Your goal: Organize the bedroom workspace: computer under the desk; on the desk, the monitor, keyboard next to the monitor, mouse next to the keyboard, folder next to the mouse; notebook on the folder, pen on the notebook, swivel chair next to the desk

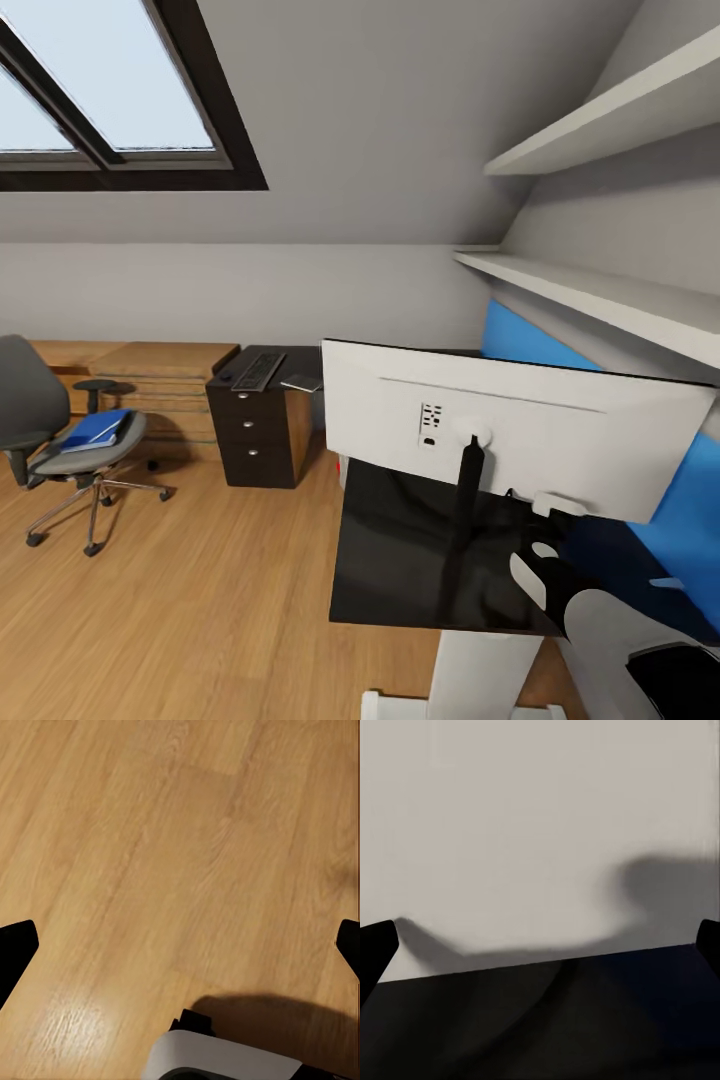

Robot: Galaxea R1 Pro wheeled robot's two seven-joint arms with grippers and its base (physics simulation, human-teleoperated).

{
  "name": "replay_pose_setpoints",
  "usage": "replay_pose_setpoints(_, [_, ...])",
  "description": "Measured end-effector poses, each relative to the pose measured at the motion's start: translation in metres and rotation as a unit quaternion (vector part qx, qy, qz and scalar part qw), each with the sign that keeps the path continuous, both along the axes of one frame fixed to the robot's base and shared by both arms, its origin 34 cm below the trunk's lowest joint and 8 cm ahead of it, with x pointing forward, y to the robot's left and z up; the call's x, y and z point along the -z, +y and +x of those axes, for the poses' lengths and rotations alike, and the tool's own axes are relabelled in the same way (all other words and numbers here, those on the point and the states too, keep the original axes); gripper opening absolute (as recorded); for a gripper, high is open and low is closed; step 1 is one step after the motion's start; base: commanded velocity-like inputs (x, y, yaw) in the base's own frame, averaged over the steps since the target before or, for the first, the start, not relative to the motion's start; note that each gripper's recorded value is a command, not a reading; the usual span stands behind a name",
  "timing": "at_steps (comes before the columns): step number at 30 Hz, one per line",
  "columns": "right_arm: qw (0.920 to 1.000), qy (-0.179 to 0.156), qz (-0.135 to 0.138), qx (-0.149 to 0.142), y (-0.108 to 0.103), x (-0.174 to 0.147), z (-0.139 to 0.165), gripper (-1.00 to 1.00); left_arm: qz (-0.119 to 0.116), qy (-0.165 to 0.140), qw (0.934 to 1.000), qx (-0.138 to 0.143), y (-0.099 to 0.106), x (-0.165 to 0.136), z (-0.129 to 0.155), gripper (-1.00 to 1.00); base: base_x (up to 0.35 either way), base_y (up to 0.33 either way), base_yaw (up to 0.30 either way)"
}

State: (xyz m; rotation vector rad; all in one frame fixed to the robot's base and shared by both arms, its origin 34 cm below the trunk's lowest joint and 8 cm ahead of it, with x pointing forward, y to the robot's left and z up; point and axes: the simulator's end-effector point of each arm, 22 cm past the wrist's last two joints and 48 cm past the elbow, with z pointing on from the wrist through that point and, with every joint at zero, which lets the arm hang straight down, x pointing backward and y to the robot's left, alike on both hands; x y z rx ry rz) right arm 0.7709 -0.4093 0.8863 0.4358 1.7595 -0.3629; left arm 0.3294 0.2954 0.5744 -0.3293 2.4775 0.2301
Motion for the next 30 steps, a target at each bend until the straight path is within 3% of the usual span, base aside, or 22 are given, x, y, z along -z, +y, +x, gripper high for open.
replay_pose_setpoints(6, [1.0,0.0,0.001,0.0,0.0001,0.0002,0.0,1.0,0.0,0.0,1.0,0.0,-0.0001,0.0,0.0,1.0,0.0,-0.165,0.0])
replay_pose_setpoints(23, [1.0,-0.003,0.002,0.002,-0.0008,-0.0012,0.0001,1.0,0.0,0.0,1.0,0.0,0.0001,0.0,0.0,1.0,-0.001,-0.009,0.0])
replay_pose_setpoints(30, [1.0,-0.004,0.0,0.001,0.0003,-0.0019,0.0007,1.0,0.0,0.0,1.0,0.001,-0.0005,0.0,0.0004,1.0,-0.144,-0.147,0.0])
